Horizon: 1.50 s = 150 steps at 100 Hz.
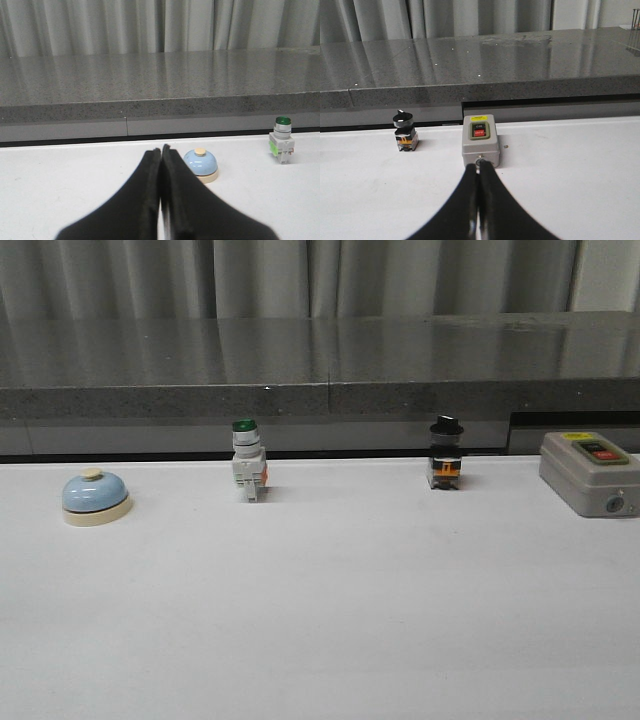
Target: Place and press bell with both arms
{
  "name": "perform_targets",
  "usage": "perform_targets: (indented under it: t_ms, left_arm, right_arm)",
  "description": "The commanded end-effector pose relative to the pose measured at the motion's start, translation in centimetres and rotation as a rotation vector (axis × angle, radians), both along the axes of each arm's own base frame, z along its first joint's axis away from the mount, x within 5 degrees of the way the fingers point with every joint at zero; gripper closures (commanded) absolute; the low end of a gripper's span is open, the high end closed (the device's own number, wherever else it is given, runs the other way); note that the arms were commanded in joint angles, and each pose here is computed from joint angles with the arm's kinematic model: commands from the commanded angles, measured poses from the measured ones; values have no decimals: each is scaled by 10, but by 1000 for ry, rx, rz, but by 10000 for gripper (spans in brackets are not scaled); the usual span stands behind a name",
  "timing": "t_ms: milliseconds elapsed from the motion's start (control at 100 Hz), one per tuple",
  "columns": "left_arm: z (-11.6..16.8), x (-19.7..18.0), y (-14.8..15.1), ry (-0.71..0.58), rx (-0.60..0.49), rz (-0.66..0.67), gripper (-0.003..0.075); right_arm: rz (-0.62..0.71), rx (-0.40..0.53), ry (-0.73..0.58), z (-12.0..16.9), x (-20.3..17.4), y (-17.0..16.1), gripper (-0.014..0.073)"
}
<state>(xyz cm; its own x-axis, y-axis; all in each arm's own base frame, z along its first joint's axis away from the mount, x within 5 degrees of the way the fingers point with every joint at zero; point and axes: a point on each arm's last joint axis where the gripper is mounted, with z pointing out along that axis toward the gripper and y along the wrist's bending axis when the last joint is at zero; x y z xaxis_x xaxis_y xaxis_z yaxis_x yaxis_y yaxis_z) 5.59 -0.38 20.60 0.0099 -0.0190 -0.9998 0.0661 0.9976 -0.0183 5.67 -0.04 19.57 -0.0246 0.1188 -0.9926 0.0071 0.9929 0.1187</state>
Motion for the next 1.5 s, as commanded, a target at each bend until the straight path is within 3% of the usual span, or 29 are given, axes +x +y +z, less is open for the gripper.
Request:
perform_targets:
  t_ms: [0, 350, 590, 1020, 1290, 1490]
  left_arm:
    - [2, -2, 0, -98, -14, 4, 739]
    - [5, -3, 1, -130, -16, 5, 739]
    - [29, -8, 1, -179, -19, 4, 739]
    - [103, 25, -2, 1, -7, -1, 739]
    - [150, 80, -6, 181, -6, -6, 739]
    - [162, 131, -9, 311, 11, -8, 739]
  right_arm:
    - [-5, -11, -84, 8, -1, 0, 663]
    - [-5, -11, -84, 8, -1, 0, 663]
    - [-5, -11, -84, 8, -1, 0, 663]
    - [-5, -11, -84, 8, -1, 0, 663]
    - [-5, -11, -84, 8, -1, 0, 663]
    - [-5, -11, -84, 8, -1, 0, 663]
